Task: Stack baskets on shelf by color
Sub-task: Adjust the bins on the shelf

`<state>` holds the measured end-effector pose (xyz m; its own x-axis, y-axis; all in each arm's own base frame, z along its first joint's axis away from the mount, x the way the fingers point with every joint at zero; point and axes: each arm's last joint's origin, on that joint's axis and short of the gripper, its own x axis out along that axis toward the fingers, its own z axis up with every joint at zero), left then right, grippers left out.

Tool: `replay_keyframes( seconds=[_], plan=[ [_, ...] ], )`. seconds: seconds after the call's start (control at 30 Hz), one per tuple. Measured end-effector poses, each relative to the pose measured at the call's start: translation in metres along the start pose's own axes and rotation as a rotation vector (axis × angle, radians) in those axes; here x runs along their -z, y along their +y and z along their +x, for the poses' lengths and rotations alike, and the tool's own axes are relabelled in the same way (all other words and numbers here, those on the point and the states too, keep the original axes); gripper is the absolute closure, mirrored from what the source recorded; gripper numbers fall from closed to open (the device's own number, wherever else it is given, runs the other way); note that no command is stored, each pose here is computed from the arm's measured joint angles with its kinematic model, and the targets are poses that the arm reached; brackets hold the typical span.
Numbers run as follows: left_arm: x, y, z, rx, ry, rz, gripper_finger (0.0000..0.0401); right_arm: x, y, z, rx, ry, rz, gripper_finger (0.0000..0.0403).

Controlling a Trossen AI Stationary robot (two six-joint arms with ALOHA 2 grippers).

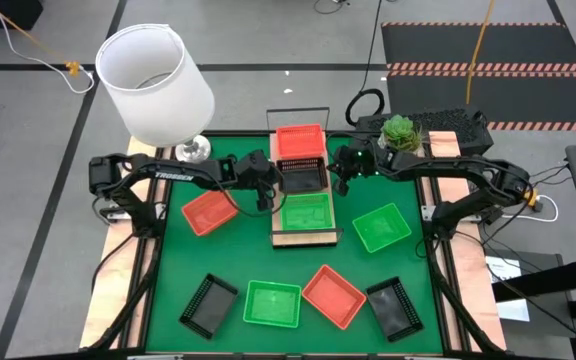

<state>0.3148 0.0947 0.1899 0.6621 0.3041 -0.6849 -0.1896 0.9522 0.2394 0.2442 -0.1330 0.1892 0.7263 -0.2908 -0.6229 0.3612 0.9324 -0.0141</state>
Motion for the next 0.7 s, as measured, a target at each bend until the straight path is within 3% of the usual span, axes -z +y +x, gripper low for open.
replay_keyframes(
  seconds=[0.7],
  plan=[
    [-0.0002, 0.0061, 0.0005, -0.015, -0.012, -0.006, 0.0384, 0.0007, -0.0001, -0.0001, 0.0, 0.007, 0.001, 0.0403]
  ],
)
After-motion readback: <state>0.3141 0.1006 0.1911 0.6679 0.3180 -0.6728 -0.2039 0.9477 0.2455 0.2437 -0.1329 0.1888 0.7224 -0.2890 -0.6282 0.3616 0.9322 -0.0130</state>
